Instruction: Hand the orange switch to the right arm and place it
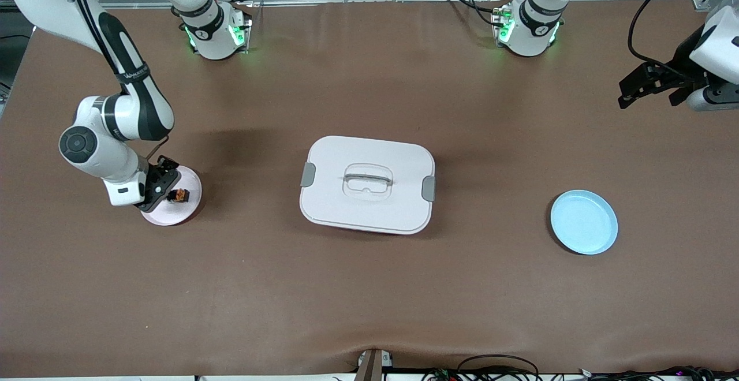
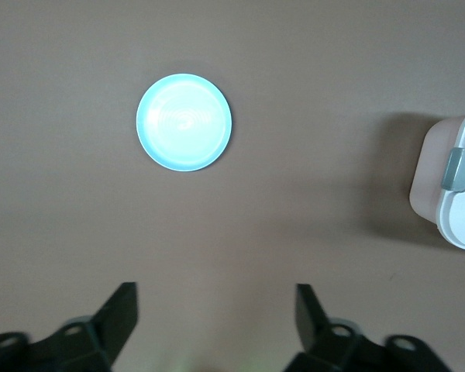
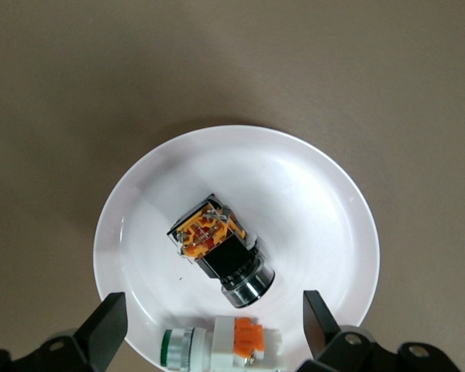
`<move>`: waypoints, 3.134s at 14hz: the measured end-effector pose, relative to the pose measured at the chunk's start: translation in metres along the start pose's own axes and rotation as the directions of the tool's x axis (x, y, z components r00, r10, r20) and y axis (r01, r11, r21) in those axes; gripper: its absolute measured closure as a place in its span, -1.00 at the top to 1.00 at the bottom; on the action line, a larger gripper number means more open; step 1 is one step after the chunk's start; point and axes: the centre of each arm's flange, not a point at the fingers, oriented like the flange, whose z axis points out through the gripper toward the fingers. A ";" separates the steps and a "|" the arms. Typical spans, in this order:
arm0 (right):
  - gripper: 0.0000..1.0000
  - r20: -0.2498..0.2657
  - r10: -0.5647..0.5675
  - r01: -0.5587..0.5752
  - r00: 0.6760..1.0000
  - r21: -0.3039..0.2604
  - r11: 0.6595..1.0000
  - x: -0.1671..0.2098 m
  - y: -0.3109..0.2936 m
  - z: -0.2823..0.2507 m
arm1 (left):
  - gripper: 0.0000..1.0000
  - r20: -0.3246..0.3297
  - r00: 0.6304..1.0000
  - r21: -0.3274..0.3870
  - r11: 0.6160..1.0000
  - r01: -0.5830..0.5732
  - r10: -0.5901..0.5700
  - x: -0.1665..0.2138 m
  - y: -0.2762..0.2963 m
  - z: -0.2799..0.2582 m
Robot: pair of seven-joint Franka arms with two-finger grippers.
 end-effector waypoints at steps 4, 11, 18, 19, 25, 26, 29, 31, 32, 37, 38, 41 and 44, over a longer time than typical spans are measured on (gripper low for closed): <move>1.00 -0.032 0.364 -0.365 0.931 -0.021 0.931 0.002 0.002 -0.024 | 0.15 0.003 1.000 0.000 1.000 -0.001 0.001 0.001 0.000 0.001; 1.00 -0.108 0.672 -0.678 0.732 -0.020 0.735 0.001 0.006 -0.066 | 0.65 0.004 1.000 0.000 1.000 -0.001 0.001 0.001 0.000 0.002; 1.00 -0.102 0.707 -0.711 0.700 -0.013 0.703 0.008 0.023 -0.151 | 1.00 0.004 1.000 0.000 1.000 -0.002 0.002 0.001 0.000 0.002; 1.00 -0.101 0.708 -0.713 0.699 -0.015 0.701 0.010 0.026 -0.166 | 1.00 0.005 1.000 0.000 1.000 -0.002 0.002 0.001 0.000 0.002; 1.00 -0.081 0.722 -0.726 0.687 -0.026 0.687 0.007 0.033 -0.263 | 1.00 0.010 1.000 0.000 1.000 -0.002 0.002 0.003 0.000 0.005; 1.00 -0.078 0.725 -0.728 0.684 -0.027 0.685 0.005 0.033 -0.279 | 1.00 0.009 1.000 0.000 1.000 -0.002 0.002 0.003 0.000 0.005; 1.00 -0.064 0.734 -0.735 0.676 0.005 0.678 0.004 0.028 -0.314 | 1.00 0.006 1.000 0.010 1.000 -0.001 0.001 0.003 -0.001 0.004; 1.00 -0.062 0.738 -0.738 0.672 0.026 0.674 0.003 0.026 -0.332 | 1.00 -0.005 1.000 0.016 1.000 -0.001 0.001 0.003 -0.002 -0.001; 1.00 -0.066 0.739 -0.739 0.671 0.028 0.673 0.002 0.026 -0.340 | 1.00 -0.009 1.000 0.016 1.000 -0.001 0.001 0.003 -0.002 -0.003; 1.00 -0.072 0.745 -0.745 0.663 0.032 0.666 -0.003 0.028 -0.355 | 1.00 -0.014 1.000 0.016 1.000 -0.001 0.001 0.003 -0.002 -0.005; 1.00 -0.073 0.749 -0.749 0.659 0.037 0.662 -0.005 0.029 -0.357 | 1.00 -0.015 1.000 0.016 1.000 -0.001 0.001 0.003 -0.002 -0.006; 1.00 -0.075 0.754 -0.753 0.653 0.044 0.656 -0.008 0.032 -0.357 | 1.00 0.001 1.000 0.018 1.000 -0.001 0.001 0.002 -0.002 -0.005; 1.00 -0.079 0.754 -0.753 0.652 0.049 0.657 -0.007 0.032 -0.359 | 1.00 0.005 1.000 0.018 1.000 0.000 0.000 0.001 -0.003 -0.006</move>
